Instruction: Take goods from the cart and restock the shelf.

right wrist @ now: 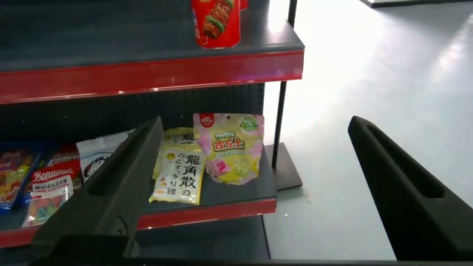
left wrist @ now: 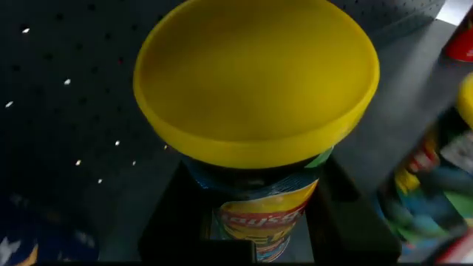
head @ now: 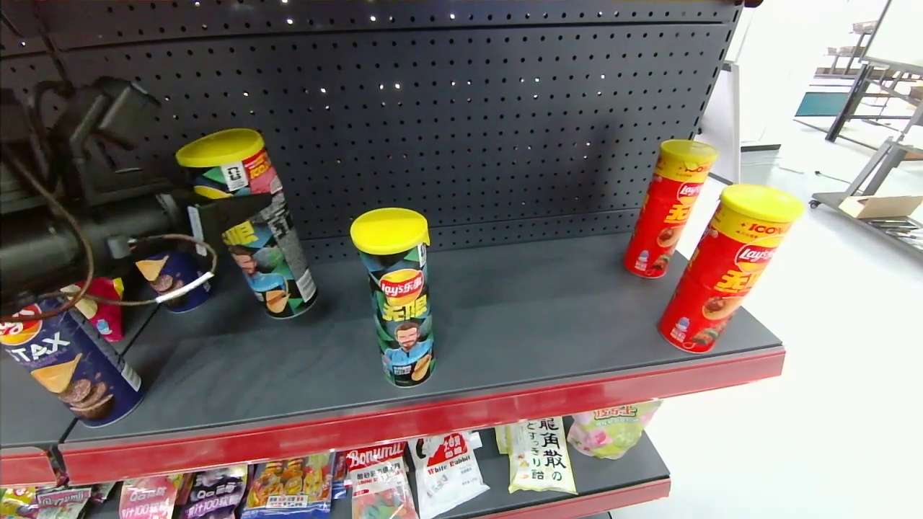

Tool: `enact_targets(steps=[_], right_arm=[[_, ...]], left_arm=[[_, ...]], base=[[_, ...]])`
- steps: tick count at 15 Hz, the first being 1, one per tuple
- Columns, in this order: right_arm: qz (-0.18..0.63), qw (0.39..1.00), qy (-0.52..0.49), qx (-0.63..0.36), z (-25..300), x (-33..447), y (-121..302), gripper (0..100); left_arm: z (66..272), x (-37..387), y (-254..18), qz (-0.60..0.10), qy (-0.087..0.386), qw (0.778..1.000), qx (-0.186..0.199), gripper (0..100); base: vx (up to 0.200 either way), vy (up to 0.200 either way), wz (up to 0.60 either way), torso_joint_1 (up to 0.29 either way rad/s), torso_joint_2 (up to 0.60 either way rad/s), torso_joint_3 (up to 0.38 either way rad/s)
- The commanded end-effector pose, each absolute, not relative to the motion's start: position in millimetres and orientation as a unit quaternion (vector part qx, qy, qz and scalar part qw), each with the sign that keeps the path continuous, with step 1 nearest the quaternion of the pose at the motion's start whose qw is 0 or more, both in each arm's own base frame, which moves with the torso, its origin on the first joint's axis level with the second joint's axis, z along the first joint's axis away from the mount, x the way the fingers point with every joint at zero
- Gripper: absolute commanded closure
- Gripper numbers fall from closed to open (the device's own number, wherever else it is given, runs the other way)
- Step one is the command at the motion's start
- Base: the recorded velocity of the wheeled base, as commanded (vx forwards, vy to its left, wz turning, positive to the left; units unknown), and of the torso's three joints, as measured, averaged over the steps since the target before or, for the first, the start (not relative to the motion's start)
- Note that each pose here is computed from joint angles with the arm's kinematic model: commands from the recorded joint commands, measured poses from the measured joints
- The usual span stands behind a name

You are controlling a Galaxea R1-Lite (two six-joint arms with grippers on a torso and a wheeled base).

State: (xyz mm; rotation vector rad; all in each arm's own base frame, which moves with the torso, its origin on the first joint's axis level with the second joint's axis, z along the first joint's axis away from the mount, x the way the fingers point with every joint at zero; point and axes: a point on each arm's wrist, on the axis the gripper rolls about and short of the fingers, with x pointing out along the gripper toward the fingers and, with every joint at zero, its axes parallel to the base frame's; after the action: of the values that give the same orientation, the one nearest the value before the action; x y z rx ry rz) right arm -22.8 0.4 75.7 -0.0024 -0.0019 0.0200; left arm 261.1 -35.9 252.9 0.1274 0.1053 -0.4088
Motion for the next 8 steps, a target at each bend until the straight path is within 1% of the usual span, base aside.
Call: enact_targets(steps=[1,3,4,6,8], right_arm=[[0.010,1.000,-0.001,-0.002,75.8,-22.7,0.4,0],[0.011,1.000,0.000,-0.002,75.7,-22.7,0.3,0],[0.011,1.000,0.000,-0.002,75.7,-22.7,0.3,0],[0.011,1.000,-0.001,-0.002,75.8,-22.7,0.3,0],[0.011,1.000,-0.001,-0.002,75.8,-22.7,0.3,0]], left_arm=[[233.1,315.5,-53.1,-0.218,0.082,0.970,0.062,100],[226.5,331.9,-65.0,-0.232,0.083,0.967,0.062,100],[223.5,338.5,-68.3,-0.235,0.077,0.967,0.063,100],[220.0,350.4,-85.6,-0.252,0.060,0.964,0.064,100],[224.2,354.2,-100.9,-0.268,0.055,0.961,0.040,100]], base=[[0.000,0.000,0.00,0.000,0.00,0.000],[0.000,0.000,0.00,0.000,0.00,0.000],[0.000,0.000,0.00,0.000,0.00,0.000],[0.000,0.000,0.00,0.000,0.00,0.000],[0.000,0.000,0.00,0.000,0.00,0.000]])
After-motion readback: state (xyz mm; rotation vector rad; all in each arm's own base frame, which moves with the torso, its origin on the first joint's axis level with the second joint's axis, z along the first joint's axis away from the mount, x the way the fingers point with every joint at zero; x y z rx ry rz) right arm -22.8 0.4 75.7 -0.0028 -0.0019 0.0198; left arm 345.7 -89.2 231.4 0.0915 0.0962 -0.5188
